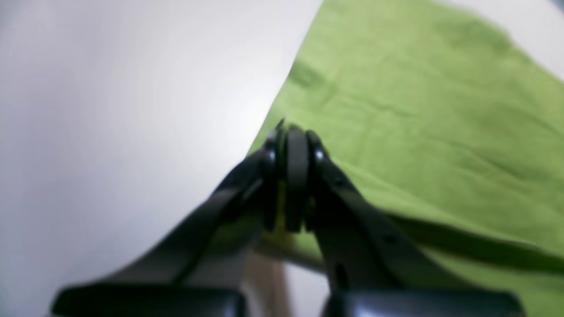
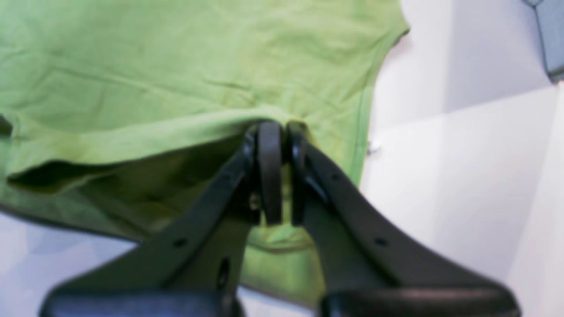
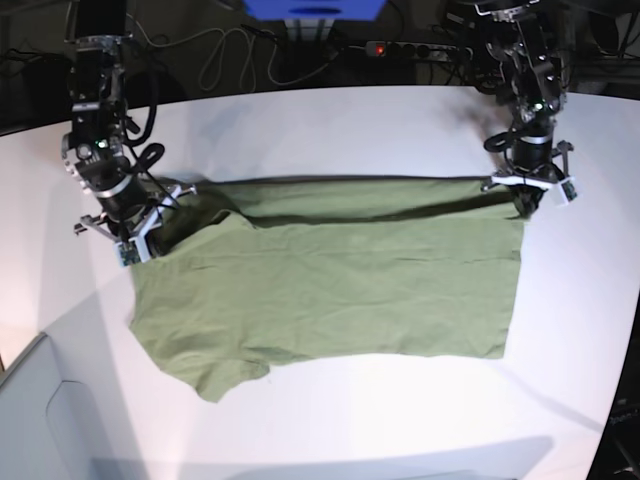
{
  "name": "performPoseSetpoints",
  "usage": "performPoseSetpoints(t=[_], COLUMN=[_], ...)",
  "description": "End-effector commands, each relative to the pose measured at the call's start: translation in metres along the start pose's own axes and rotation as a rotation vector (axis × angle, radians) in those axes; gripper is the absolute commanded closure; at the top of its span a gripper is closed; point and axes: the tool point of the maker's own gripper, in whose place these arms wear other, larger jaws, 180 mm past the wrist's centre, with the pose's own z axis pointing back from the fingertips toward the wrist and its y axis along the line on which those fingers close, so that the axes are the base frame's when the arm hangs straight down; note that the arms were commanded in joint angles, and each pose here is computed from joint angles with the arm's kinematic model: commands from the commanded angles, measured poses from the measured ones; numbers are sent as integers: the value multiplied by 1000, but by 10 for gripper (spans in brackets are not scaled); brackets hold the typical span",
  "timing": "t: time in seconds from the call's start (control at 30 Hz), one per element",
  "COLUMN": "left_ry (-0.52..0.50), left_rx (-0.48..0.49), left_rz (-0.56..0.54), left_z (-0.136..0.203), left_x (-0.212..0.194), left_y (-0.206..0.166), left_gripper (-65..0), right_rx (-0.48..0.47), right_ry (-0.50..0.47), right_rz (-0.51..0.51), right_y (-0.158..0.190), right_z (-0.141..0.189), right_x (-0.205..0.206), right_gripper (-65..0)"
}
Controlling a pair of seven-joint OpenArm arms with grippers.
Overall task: Fold the T-shirt properly
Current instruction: 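Lift the shoulder edge with both grippers and pull it taut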
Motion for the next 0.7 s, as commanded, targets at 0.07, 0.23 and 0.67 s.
performPoseSetpoints(t=[0.07,0.23,0.67], left_ry=[-49,-46,-42], left_rx=[-1,-2,1], left_rz=[-6,-7,-3], left_z=[0,0,0], left_x=[14,14,13], left_y=[2,2,3], left_gripper=[0,0,0], right_rx=[-2,7,10], right_ry=[-65,-92,-75], right_rz=[5,-20,-41], right_y=[-2,5,5], right_z=[0,-3,-12], right_x=[21,31,26], right_gripper=[-2,-2,-2])
